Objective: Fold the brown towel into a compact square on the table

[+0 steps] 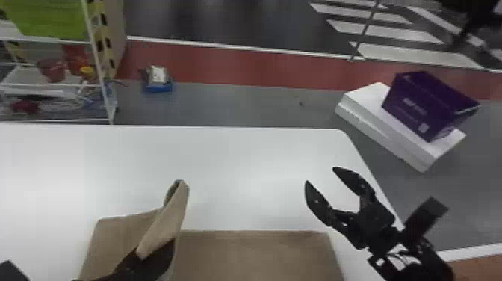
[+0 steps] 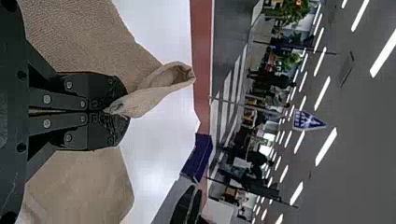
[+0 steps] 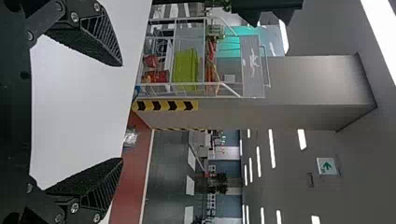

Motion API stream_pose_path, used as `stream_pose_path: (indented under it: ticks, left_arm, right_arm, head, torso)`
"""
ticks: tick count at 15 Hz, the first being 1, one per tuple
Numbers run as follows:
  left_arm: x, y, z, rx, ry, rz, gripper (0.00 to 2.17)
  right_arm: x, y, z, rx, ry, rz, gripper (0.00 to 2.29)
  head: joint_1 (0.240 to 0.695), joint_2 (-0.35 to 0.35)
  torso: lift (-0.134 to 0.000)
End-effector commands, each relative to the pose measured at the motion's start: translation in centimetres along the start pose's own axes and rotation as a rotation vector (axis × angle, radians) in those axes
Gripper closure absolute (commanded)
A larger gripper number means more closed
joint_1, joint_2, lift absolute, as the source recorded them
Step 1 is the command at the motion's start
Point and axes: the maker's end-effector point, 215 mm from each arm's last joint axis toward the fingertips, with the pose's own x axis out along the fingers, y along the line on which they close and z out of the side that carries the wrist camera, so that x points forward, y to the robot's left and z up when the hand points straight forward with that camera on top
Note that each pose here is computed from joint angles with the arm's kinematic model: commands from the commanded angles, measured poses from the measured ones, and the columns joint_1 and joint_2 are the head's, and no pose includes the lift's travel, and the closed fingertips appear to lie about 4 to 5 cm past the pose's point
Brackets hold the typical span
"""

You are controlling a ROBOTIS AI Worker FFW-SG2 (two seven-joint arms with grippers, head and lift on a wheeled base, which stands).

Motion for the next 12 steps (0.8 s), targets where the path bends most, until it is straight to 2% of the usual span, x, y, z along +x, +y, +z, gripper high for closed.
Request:
stream_pose_path:
  ticks: [1,2,3,4,9,12]
  left_arm:
    - [0.9,-2.0,-1.4,-0.019,0.022,-0.035,1.44]
    - [1.3,-3.1,-2.0,-0.032,0.028,-0.059,1.2]
    - [1.9,-4.2,-2.0,-0.029,0.015,-0.077,0.4]
    - [2.4,-5.2,-1.9,-0.011,0.003,-0.096,0.0]
    - [4.1,-8.2,-1.9,0.018,0.001,-0.153,0.03]
    - [3.7,-6.8,-1.5,0.035,-0.003,-0.125,0.03]
  right_arm:
    - [-0.2,-1.2,-0.2,0.005,0.002,-0.017,0.18]
    - [-0.2,-1.4,-0.4,0.008,0.005,-0.02,0.18]
    - [-0.1,-1.6,-0.5,0.011,0.004,-0.021,0.18]
    - [0.0,-1.6,-0.6,0.014,0.004,-0.02,0.18]
    - [0.0,-1.3,-0.6,0.029,0.003,-0.011,0.18]
    - [0.4,1.0,-1.9,0.082,0.05,0.042,0.18]
  head:
    - [0.695,-0.281]
    - [0.695,-0.319]
    - [0.695,-0.336]
    - [0.695,-0.35]
    - [0.695,-0.35]
    - [0.695,-0.35]
  torso:
    - [-0.124]
    - [-0.124]
    - [-0.124]
    - [-0.124]
    - [-0.124]
    - [-0.124]
